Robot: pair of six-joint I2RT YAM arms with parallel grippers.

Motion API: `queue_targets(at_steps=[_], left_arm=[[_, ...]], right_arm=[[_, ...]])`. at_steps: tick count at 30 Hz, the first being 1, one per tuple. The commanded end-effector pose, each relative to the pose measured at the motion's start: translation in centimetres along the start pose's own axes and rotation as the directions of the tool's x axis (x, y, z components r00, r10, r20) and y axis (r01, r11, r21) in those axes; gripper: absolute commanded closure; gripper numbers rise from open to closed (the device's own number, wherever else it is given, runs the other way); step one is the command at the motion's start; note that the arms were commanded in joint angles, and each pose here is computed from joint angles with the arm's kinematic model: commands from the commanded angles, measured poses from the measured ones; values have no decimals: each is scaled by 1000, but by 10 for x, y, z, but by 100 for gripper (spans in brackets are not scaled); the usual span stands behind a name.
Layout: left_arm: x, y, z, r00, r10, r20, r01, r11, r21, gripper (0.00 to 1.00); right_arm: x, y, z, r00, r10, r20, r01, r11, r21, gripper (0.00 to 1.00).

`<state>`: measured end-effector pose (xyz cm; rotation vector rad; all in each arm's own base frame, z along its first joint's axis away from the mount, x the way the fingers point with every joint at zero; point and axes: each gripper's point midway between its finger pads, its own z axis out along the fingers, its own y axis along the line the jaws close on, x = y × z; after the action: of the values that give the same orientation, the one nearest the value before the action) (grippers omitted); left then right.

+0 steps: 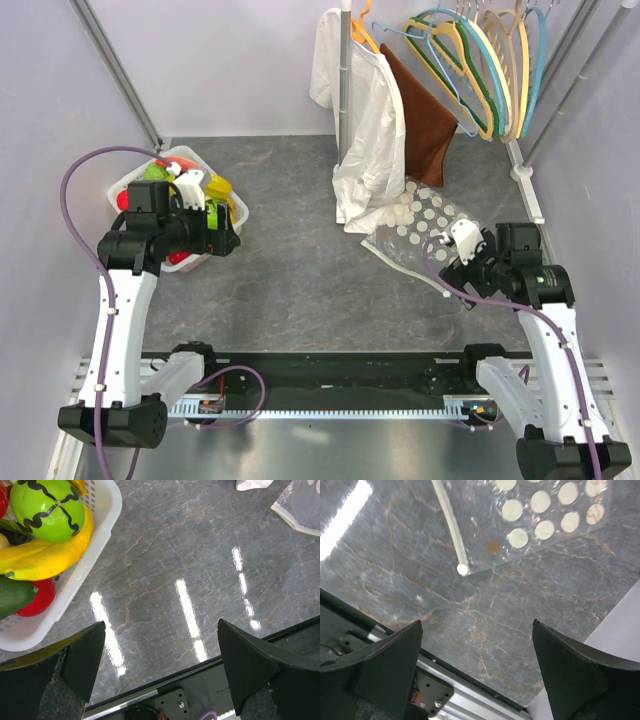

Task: Place the food in the zip-top bag and seal the zipper
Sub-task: Pick up the zipper food storage bag at the center of the board.

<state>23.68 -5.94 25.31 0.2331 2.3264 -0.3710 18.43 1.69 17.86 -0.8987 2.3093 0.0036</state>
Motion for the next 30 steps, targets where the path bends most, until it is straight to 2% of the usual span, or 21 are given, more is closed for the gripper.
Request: queue_targets(at_steps=[1,8,10,14,21,28,30], left_arm=[[-22,-7,-10,995,-1,96,-1,1000,18,0],[-43,-41,-24,974,42,224,-84,979,183,0],[-48,-44,-26,966,53,255,-104,976,193,0],[-46,-42,-16,970,48,239,-98,975,200,0],[-41,-42,-7,978,36,207,-82,972,219,0],[-36,-39,-1,983,28,183,-68,973,219,0],[-35,-39,2,984,25,176,-65,973,221,0]], right_arm=[[11,-7,14,989,-137,-59,136,990,-23,2],[11,-2,55,977,-181,-112,164,975,-151,2],[13,7,69,969,-207,-132,178,963,-201,2],[4,17,95,960,-248,-125,215,949,-232,4],[-16,48,140,947,-299,-120,252,919,-303,21],[-17,52,178,929,-322,-181,264,922,-285,32],[-18,49,187,927,-320,-194,264,927,-267,37]])
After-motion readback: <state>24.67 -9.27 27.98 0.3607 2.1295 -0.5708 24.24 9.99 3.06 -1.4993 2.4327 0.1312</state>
